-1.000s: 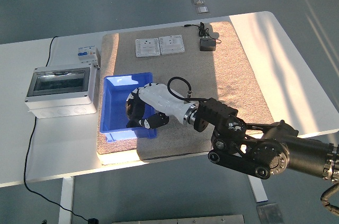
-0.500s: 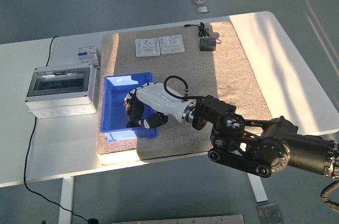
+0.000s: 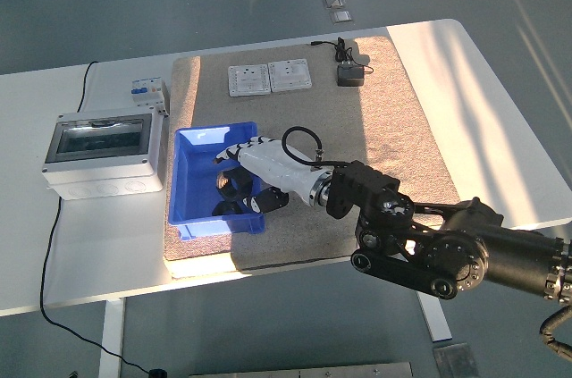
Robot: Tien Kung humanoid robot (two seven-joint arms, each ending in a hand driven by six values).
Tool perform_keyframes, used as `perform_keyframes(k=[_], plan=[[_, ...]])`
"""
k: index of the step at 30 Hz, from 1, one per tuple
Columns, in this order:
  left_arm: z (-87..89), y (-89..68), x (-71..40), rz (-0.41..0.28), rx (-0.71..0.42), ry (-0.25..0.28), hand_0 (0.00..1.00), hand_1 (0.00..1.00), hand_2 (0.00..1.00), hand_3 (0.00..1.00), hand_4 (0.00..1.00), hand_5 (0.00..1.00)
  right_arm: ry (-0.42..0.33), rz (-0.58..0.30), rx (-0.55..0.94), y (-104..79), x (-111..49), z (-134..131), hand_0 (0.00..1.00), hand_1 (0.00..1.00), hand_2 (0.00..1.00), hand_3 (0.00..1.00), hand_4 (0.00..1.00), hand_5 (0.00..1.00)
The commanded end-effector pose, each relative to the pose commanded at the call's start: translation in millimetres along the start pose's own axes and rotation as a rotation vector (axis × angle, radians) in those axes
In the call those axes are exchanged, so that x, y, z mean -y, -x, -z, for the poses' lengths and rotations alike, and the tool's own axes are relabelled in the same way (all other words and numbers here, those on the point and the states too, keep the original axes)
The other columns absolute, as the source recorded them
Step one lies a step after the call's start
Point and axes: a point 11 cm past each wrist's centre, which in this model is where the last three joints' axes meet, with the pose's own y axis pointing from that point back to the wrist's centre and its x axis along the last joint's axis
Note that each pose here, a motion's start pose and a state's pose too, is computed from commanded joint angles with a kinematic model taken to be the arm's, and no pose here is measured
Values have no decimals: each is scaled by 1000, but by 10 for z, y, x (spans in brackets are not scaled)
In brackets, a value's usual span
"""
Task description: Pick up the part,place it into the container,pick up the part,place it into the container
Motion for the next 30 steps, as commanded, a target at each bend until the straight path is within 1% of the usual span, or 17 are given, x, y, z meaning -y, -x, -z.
perform_keyframes(k=[5,6,9,11,12,15,17,18,21,23,24,27,29,30], plan=[[-6,-7,1,-1,3,2,677,668,717,674,721,726,-1,-36,19,-37,-6,-25,998,998,992,998,544,144],[-6,-10,2,-1,3,2,677,668,716,673,722,724,0,-56,33,-54,-13,-42,998,998,998,998,584,150],[-4,-15,2,-2,6,3,677,668,716,673,722,724,19,-135,119,-119,-62,-144,998,998,998,998,584,150],[1,-9,1,-1,6,3,677,668,716,673,722,724,36,-192,193,-150,-122,-250,998,998,998,998,584,150],[3,-5,1,0,6,3,677,668,715,672,721,723,43,-212,217,-161,-147,-290,998,998,998,998,755,212],[8,20,-3,4,4,4,677,668,715,672,721,723,74,-326,337,-231,-317,-531,998,998,998,998,755,212],[24,48,-8,8,-3,3,677,668,715,672,721,723,90,-426,425,-288,-486,-716,998,998,998,998,755,212],[39,59,-10,10,-7,1,677,668,715,672,721,724,96,-478,467,-320,-577,-799,921,871,877,917,724,238],[101,76,-15,12,-17,-12,677,668,715,672,721,724,121,-650,581,-408,-918,-1063,921,871,877,917,724,238],[128,79,-17,12,-17,-16,677,668,715,672,721,724,137,-731,640,-416,-1122,-1215,921,871,877,917,724,238],[134,77,-17,12,-12,-17,677,668,717,671,721,724,144,-761,667,-406,-1210,-1283,753,628,655,621,677,296],[136,62,-14,14,20,-18,677,668,717,671,721,724,171,-848,774,-306,-1488,-1501,753,628,655,621,677,296],[134,56,-12,17,44,-20,677,668,717,671,721,724,186,-900,844,-219,-1637,-1608,753,628,655,621,677,296],[133,54,-11,18,54,-21,677,668,717,670,721,724,191,-923,870,-183,-1697,-1646,667,435,650,622,681,321]])
